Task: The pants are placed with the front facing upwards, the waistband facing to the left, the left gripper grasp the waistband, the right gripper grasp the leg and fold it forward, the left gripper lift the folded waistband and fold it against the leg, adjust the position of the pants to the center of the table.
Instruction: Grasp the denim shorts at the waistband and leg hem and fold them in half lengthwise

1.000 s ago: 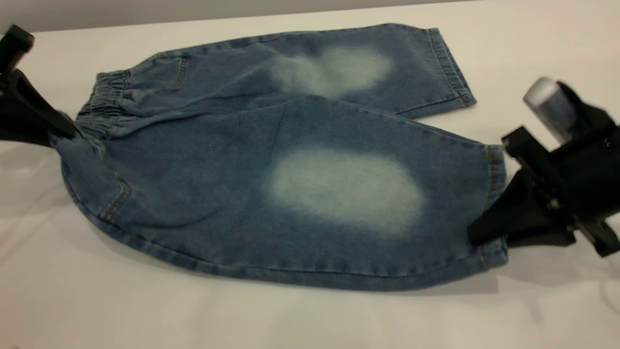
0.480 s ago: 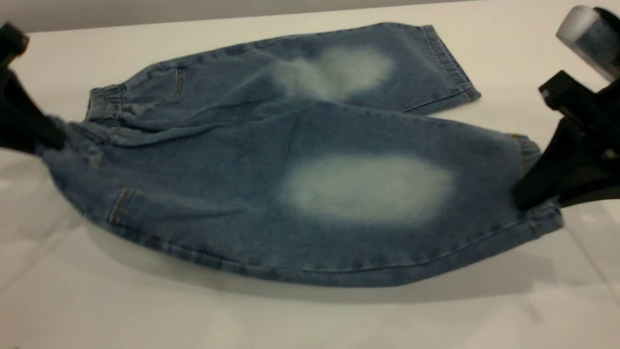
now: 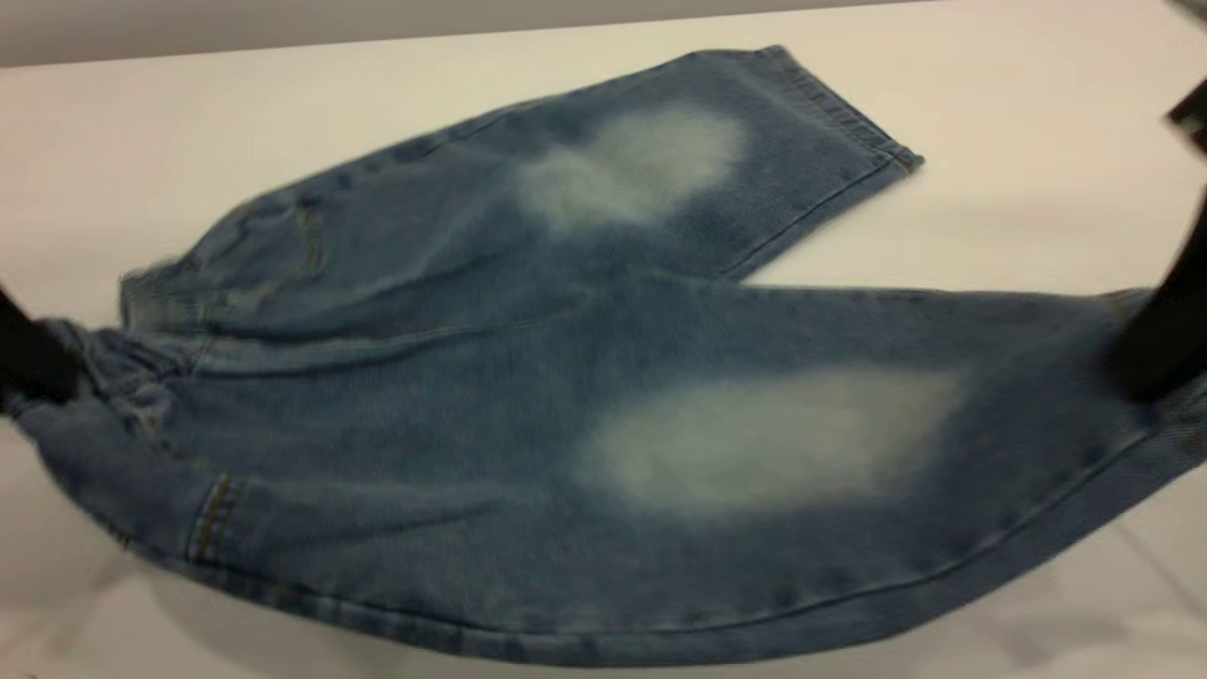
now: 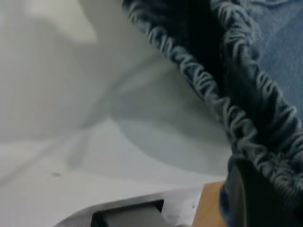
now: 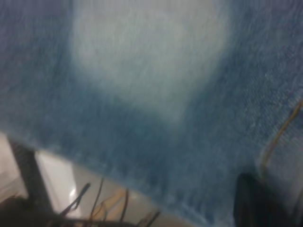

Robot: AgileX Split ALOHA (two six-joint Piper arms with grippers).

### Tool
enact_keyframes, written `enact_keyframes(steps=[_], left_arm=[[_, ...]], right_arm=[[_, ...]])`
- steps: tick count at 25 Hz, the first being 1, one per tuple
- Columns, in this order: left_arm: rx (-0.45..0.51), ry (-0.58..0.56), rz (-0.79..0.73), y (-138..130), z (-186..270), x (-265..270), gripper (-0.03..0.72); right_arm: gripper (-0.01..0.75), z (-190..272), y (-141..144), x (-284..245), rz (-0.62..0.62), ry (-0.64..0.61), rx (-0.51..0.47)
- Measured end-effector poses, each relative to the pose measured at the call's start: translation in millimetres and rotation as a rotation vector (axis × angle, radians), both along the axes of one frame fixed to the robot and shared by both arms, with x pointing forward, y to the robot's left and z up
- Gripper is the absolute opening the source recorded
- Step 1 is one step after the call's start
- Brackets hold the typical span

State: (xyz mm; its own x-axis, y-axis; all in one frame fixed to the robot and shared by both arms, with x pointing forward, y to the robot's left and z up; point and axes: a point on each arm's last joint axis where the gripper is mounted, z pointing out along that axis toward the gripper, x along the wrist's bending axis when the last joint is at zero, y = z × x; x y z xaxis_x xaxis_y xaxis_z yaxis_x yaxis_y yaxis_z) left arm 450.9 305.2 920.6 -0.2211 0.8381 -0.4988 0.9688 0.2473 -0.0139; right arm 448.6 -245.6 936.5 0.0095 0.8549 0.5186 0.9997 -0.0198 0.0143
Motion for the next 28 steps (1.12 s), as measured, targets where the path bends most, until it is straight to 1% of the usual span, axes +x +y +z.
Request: enact_keyframes(steps=[3, 6, 8, 12, 16, 20, 23, 28], left_arm=[[0.017, -0.065, 0.037, 0, 14, -2, 0.107], [0.003, -0.113, 0.068, -2, 23, -2, 0.107], [-0.025, -0.125, 0.099, -4, 26, 0, 0.107], [-0.087, -0.162, 0.185, -6, 30, 6, 0.107], [-0.141, -0.218, 0.296, -7, 35, 16, 0.107], [-0.178, -0.266, 0.457, -3, 39, 26, 0.107], [-0.205, -0.295, 0.547, 0, 42, 31, 0.107], [-0.248, -0.309, 0.711, 5, 43, 39, 0.107]], right_arm=[[0.013, 18, -1, 5, -0.018, -0.061, -0.006], [0.013, 29, 0, 17, -0.02, -0.108, 0.003], [0.013, 38, 0, 29, -0.021, -0.152, 0.002], [0.013, 48, 2, 56, -0.033, -0.194, 0.018], [0.013, 48, 5, 88, -0.055, -0.205, 0.046], [0.013, 46, 8, 122, -0.075, -0.219, 0.075], [0.013, 43, 11, 148, -0.093, -0.22, 0.115], [0.013, 32, 19, 183, -0.107, -0.178, 0.213]])
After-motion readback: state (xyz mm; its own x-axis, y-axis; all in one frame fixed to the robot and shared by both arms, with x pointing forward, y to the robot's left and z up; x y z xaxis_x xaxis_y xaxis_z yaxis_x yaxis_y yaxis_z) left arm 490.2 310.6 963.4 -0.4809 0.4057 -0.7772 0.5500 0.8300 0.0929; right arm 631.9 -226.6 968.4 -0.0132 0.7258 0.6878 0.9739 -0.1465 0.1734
